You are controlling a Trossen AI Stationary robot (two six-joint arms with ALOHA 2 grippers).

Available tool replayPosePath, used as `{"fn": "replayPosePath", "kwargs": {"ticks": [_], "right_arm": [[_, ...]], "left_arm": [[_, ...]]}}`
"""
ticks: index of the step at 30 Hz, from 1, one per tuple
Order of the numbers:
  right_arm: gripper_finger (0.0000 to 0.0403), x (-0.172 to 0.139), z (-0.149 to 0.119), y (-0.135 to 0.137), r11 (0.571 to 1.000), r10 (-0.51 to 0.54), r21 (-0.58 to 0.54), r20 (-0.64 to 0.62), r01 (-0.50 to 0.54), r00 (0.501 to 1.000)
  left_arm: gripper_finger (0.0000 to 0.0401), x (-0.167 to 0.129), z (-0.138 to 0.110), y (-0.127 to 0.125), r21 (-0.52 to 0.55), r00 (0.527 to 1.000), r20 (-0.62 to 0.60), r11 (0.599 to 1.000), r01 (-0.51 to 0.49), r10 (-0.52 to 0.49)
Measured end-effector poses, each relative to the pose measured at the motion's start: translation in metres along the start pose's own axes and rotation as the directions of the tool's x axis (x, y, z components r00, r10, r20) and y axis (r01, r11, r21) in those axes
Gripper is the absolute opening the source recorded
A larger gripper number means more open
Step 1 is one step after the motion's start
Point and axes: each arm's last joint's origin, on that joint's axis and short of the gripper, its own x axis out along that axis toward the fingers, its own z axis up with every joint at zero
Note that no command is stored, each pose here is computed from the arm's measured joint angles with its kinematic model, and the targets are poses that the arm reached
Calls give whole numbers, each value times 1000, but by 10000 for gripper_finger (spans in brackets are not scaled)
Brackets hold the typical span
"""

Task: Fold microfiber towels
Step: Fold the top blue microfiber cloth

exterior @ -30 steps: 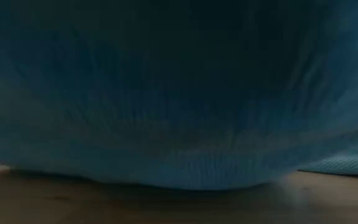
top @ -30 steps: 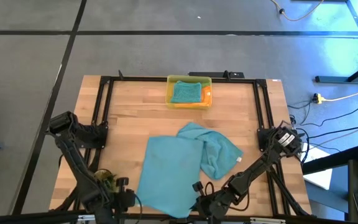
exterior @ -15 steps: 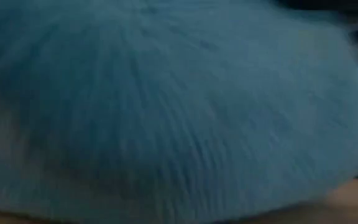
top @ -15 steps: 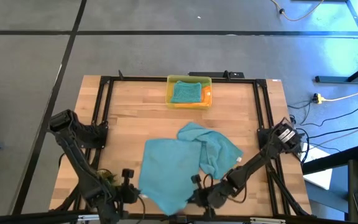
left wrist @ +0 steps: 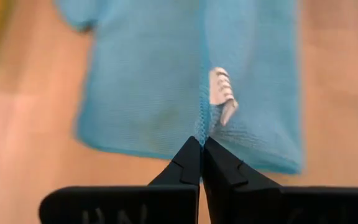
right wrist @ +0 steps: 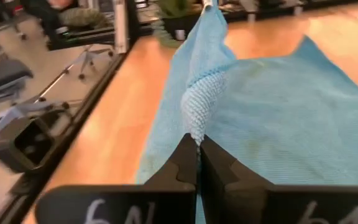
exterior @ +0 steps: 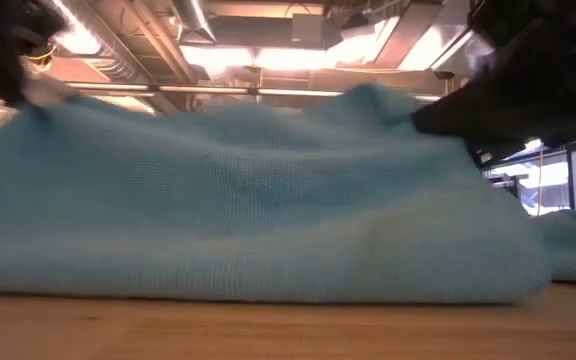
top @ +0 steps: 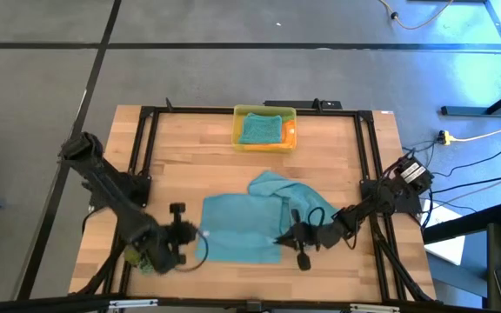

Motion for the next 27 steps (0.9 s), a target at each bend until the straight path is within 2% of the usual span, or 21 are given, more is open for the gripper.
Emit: {"fn": "replayPosePath", "kwargs": {"ticks": [6, 9, 14, 20, 27], "right_arm": [[1, 8, 5, -28, 994, -99, 43, 4, 99, 995], [2, 12, 8, -40, 984, -156, 83, 12, 155, 988], [2, 12, 6, -58, 957, -246, 159, 2, 243, 969], [4, 0, -8, -72, 921, -328, 212, -36, 328, 944], [4, -12, -21, -79, 897, -362, 244, -76, 369, 929]], "left_arm": [[0, 17, -1, 50, -88, 992, -4, 988, -129, 129], [0, 29, -3, 66, -91, 984, -28, 980, -178, 176], [0, 49, -2, 81, -69, 979, -18, 977, -202, 201], [0, 67, -2, 96, -61, 976, 2, 974, -218, 219], [0, 81, -15, 106, -106, 975, -16, 969, -224, 223]]}}
